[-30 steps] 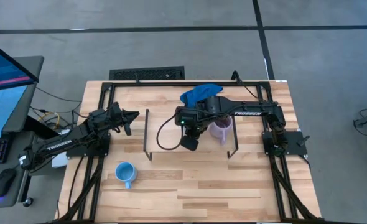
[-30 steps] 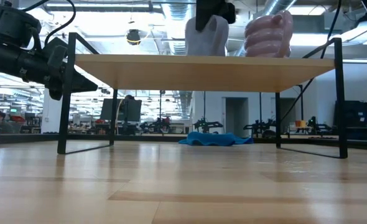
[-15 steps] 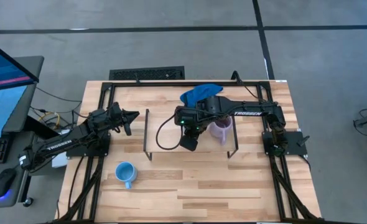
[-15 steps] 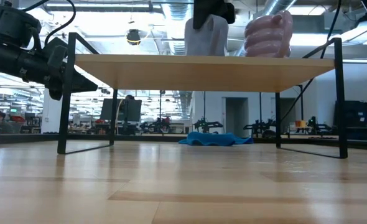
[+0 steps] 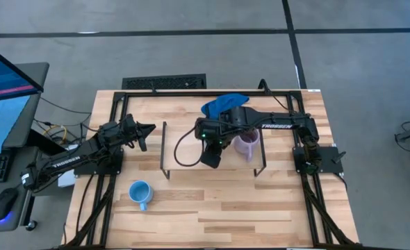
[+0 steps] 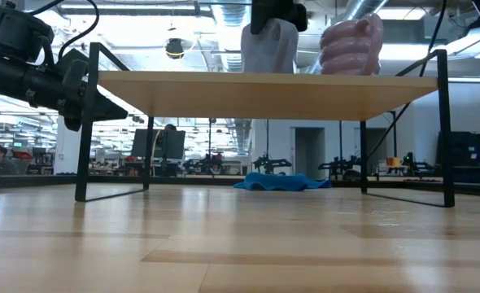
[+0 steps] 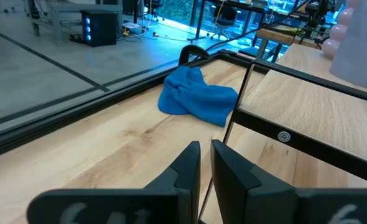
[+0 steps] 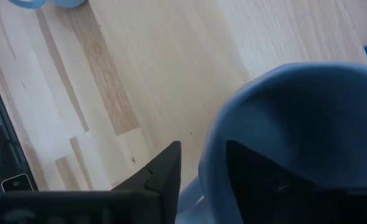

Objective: Stack small to large cups/mugs on shelf
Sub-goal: Put the blue mug on the shelf, then put the light blue mug on the shelf

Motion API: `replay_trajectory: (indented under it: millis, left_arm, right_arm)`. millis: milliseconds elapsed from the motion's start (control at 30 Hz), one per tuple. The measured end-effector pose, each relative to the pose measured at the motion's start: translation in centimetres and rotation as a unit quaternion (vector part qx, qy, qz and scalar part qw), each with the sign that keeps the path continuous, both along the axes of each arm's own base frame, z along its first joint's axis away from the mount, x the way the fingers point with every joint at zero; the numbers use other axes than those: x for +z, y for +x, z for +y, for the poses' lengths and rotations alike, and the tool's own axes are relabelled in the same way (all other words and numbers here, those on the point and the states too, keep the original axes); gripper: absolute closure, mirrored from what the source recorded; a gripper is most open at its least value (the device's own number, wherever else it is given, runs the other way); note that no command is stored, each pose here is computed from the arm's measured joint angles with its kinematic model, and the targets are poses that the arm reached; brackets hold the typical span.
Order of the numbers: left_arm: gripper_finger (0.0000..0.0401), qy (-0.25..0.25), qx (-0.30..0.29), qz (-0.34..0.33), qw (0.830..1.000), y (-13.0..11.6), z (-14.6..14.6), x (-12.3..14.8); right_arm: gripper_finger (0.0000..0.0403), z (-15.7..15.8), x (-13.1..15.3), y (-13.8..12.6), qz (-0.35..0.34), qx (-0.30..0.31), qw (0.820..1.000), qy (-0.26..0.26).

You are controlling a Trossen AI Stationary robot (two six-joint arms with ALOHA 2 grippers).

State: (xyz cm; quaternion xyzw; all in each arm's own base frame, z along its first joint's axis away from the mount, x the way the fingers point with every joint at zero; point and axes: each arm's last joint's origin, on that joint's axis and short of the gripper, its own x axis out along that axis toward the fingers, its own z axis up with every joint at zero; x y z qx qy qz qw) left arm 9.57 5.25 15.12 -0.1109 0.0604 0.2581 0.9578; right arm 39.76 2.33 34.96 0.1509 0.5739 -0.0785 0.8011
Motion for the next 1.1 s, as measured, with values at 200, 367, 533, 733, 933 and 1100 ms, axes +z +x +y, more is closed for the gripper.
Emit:
replay_trajectory:
  millis: [200,367,533,733,933,1100]
  left_arm:
    - [0.0374,0.0,0.0,0.0,1.0,0.0,0.0,0.0]
    - [0.0374,0.0,0.0,0.0,1.0,0.0,0.0,0.0]
    - [0.0374,0.0,0.0,0.0,1.0,0.0,0.0,0.0]
    - [0.0374,0.0,0.0,0.0,1.0,0.0,0.0,0.0]
    - [0.0374,0.0,0.0,0.0,1.0,0.0,0.0,0.0]
    - [0.0374,0.0,0.0,0.0,1.0,0.0,0.0,0.0]
  right_arm:
    - [0.0222,-0.3,0.0,-0.1,0.005,-0.004,1.0,0.0]
    - [0.0206,-0.7,-0.1,-0.2,0.013,-0.009,1.0,-0.001]
    - [0.0196,-1.1,0.3,-0.3,0.012,-0.013,1.0,-0.001]
    - [0.0191,-1.3,1.5,-0.4,-0.011,-0.013,1.0,-0.002]
    - [0.0191,-1.8,3.0,-0.8,-0.03,-0.012,0.999,-0.005]
    - [0.019,-2.4,4.1,-1.0,-0.053,-0.016,0.998,-0.018]
